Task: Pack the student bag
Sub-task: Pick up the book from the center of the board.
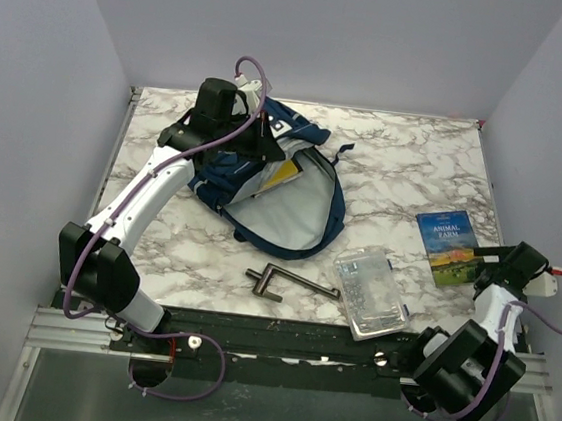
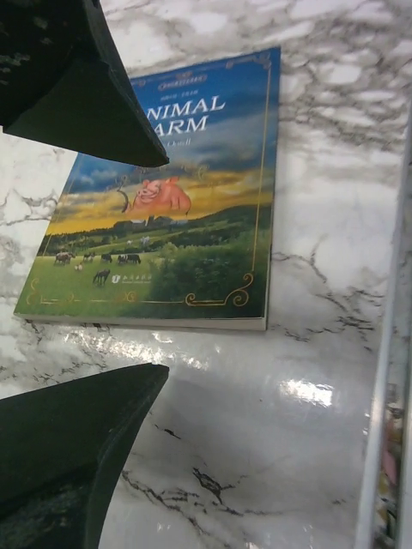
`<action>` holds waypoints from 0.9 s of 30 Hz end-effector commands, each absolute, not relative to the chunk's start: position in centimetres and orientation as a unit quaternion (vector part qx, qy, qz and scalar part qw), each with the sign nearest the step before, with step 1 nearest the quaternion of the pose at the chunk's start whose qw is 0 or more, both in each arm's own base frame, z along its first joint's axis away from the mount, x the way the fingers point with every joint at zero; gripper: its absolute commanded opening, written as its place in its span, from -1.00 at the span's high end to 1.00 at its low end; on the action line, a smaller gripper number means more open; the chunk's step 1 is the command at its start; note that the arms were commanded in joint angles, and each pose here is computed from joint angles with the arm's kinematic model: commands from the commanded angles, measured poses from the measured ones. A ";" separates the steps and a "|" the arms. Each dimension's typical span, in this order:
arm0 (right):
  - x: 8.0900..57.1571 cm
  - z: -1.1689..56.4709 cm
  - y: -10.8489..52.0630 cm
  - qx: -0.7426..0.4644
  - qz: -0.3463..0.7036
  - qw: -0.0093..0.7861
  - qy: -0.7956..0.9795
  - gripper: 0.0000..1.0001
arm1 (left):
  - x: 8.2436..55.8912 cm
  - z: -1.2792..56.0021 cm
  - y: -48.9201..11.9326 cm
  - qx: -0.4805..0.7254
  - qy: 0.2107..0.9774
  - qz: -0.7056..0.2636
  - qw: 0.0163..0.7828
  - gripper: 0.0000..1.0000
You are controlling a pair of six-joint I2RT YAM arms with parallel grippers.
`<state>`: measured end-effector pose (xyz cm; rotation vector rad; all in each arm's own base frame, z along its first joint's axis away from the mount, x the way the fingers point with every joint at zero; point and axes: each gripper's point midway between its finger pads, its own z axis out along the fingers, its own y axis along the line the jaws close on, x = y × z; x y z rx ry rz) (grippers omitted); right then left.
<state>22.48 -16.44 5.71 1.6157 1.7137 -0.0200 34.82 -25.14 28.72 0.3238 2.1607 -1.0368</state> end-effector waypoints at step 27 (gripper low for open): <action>35.2 10.6 -0.8 0.315 0.182 0.432 0.825 -0.80 | 30.9 27.6 -41.6 0.203 0.791 -0.457 0.353 -0.24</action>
